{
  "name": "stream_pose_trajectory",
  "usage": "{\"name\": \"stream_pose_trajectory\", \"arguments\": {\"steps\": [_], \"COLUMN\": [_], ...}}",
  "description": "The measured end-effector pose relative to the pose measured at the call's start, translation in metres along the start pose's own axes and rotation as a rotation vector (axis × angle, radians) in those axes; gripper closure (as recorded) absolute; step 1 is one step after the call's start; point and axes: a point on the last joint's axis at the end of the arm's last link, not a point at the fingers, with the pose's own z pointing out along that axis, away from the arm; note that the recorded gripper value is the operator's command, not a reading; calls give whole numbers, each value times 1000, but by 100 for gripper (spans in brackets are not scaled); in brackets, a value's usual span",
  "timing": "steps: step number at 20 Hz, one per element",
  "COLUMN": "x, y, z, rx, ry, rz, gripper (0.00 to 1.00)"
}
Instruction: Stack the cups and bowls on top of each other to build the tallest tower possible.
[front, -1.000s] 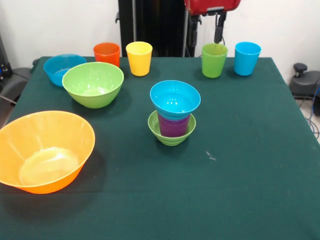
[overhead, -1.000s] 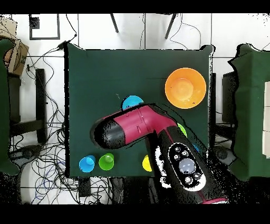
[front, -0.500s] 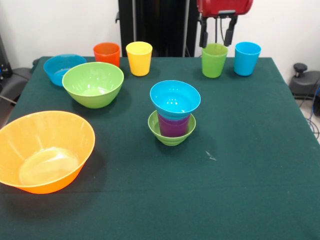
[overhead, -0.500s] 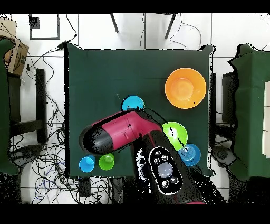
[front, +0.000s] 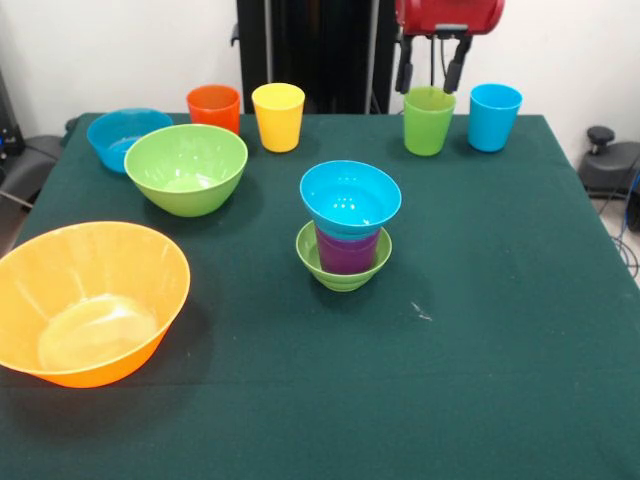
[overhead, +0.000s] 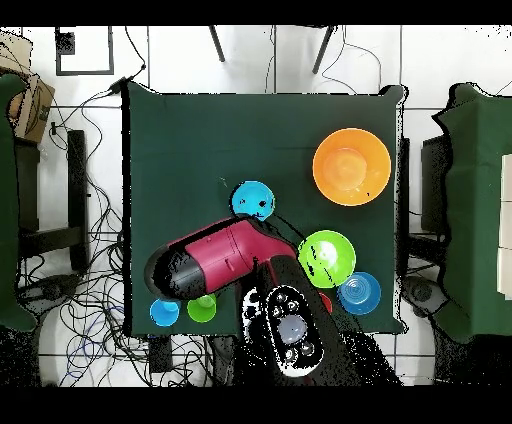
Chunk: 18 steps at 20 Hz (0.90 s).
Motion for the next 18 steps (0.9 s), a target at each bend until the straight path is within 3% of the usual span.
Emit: {"name": "stream_pose_trajectory", "arguments": {"steps": [11, 18], "x": [14, 17], "y": [-22, -29], "z": [4, 5], "rx": [49, 60], "ry": [26, 33], "rz": [44, 59], "gripper": [0, 0]}}
